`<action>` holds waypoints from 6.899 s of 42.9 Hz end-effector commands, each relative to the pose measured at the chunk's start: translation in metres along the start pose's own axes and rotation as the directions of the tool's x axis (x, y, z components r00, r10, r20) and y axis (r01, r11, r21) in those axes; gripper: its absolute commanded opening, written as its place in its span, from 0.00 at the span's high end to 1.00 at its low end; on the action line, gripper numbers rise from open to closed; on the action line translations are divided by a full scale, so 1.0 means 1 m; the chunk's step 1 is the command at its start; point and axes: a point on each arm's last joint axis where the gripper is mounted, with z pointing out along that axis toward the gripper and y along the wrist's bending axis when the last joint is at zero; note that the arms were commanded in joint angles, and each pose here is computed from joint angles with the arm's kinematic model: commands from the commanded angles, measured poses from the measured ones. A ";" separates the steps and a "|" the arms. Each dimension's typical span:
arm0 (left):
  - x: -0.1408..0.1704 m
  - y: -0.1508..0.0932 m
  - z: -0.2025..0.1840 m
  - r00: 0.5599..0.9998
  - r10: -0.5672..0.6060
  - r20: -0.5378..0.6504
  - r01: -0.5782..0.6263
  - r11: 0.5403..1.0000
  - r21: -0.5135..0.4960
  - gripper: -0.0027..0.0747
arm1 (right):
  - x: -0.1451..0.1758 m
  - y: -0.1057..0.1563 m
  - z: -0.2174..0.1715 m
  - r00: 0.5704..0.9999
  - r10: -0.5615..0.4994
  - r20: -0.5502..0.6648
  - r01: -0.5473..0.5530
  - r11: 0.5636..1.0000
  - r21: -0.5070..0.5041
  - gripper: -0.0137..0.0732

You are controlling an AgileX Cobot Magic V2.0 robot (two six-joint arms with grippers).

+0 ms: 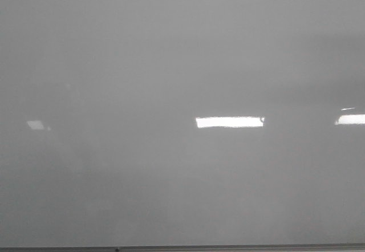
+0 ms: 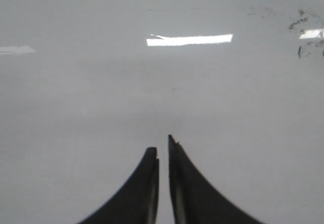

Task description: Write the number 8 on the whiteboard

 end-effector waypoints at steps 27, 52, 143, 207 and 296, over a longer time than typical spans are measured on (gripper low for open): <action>-0.010 -0.001 0.082 0.948 -0.108 -0.299 0.109 0.994 -0.014 0.17 | -0.021 0.000 -0.002 0.991 0.008 0.131 -0.009 1.000 0.011 0.18; 0.015 0.005 0.190 0.912 -0.088 -0.400 0.075 0.996 -0.046 0.17 | -0.021 0.000 -0.002 0.991 0.007 0.130 -0.009 1.000 0.010 0.18; -0.050 -0.196 0.068 0.329 0.944 0.010 -0.253 0.078 0.964 0.99 | -0.056 0.221 0.086 0.685 -0.728 0.037 0.291 0.226 -0.930 0.19; -0.065 -0.182 0.061 0.526 0.847 -0.075 -0.295 0.265 0.918 0.34 | -0.043 0.158 0.141 0.730 -0.644 -0.230 0.127 0.457 -0.880 0.92; -0.023 -0.052 -0.052 0.958 0.263 0.114 -0.272 0.709 0.650 0.99 | -0.024 0.172 0.220 0.818 -0.443 -0.366 0.059 0.699 -0.713 0.91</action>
